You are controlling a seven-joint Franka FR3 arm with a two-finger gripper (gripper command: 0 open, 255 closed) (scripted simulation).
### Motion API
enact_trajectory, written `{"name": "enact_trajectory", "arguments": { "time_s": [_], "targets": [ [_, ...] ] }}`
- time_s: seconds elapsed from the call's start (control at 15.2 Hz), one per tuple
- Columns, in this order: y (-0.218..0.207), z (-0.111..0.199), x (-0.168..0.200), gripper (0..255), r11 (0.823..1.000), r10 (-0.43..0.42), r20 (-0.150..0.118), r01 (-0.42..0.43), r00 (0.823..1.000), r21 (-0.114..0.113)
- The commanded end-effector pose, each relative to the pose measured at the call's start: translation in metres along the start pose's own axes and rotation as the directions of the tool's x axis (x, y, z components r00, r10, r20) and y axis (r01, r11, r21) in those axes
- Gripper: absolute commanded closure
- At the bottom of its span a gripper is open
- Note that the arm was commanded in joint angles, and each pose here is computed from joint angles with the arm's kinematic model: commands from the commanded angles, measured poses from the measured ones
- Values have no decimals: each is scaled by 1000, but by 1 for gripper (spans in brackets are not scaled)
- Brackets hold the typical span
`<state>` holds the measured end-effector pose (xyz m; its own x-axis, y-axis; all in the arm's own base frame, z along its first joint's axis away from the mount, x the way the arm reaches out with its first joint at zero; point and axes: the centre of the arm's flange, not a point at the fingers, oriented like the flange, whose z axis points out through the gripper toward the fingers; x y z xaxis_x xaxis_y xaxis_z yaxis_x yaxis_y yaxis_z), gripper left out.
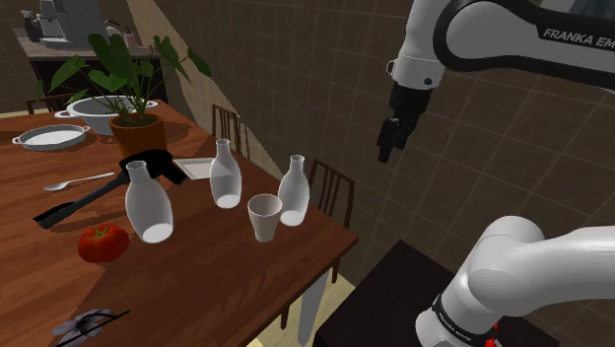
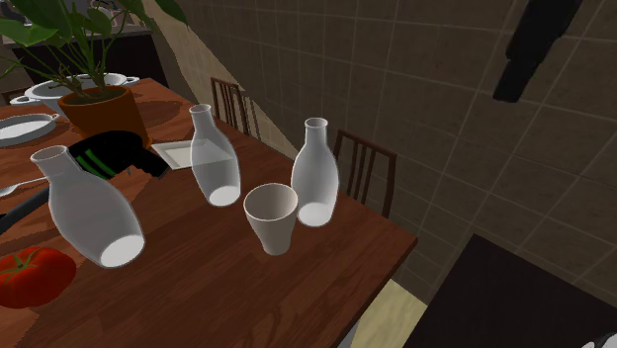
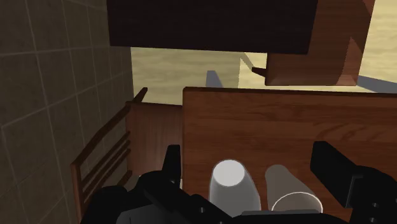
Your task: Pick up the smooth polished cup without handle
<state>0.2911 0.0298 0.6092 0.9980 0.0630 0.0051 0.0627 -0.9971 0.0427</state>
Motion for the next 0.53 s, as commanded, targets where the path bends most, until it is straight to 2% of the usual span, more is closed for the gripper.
{"name": "enact_trajectory", "arguments": {
  "time_s": [0.0,0.46],
  "targets": [
    [0,0,0,0,1000,0,0,0,1000,0],
    [-54,43,67,0,1000,0,22,0,1000,-18]
  ]
}}
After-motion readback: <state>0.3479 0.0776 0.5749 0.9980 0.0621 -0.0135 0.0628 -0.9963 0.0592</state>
